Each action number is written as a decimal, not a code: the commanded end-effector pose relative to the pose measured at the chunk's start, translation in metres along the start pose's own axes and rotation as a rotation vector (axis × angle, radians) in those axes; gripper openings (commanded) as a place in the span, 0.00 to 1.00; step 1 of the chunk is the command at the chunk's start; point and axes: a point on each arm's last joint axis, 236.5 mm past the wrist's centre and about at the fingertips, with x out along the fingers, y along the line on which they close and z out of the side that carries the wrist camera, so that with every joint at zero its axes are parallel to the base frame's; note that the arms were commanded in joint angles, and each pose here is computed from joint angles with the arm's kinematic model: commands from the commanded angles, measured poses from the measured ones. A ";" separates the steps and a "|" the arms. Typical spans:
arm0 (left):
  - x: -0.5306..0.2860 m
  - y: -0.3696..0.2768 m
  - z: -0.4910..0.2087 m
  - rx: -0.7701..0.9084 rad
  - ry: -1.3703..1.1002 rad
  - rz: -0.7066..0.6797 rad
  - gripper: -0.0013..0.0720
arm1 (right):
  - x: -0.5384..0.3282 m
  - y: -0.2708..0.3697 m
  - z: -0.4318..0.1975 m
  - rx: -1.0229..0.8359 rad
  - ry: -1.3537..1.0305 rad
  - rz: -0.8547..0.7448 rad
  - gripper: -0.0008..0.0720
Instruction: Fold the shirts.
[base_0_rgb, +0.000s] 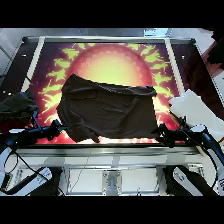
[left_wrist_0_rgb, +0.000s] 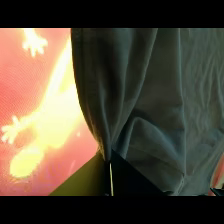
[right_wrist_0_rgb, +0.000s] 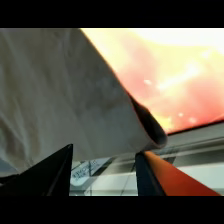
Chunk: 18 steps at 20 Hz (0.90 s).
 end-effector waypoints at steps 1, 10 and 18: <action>0.000 -0.001 -0.001 0.001 0.006 -0.004 0.04 | -0.001 -0.002 0.021 0.026 -0.091 -0.008 0.60; -0.002 -0.010 0.004 0.019 -0.005 -0.035 0.04 | -0.005 0.027 0.036 -0.100 -0.159 0.102 0.06; -0.175 -0.284 0.049 0.625 -0.238 -0.745 0.03 | -0.173 0.204 0.016 -0.875 -0.460 0.368 0.05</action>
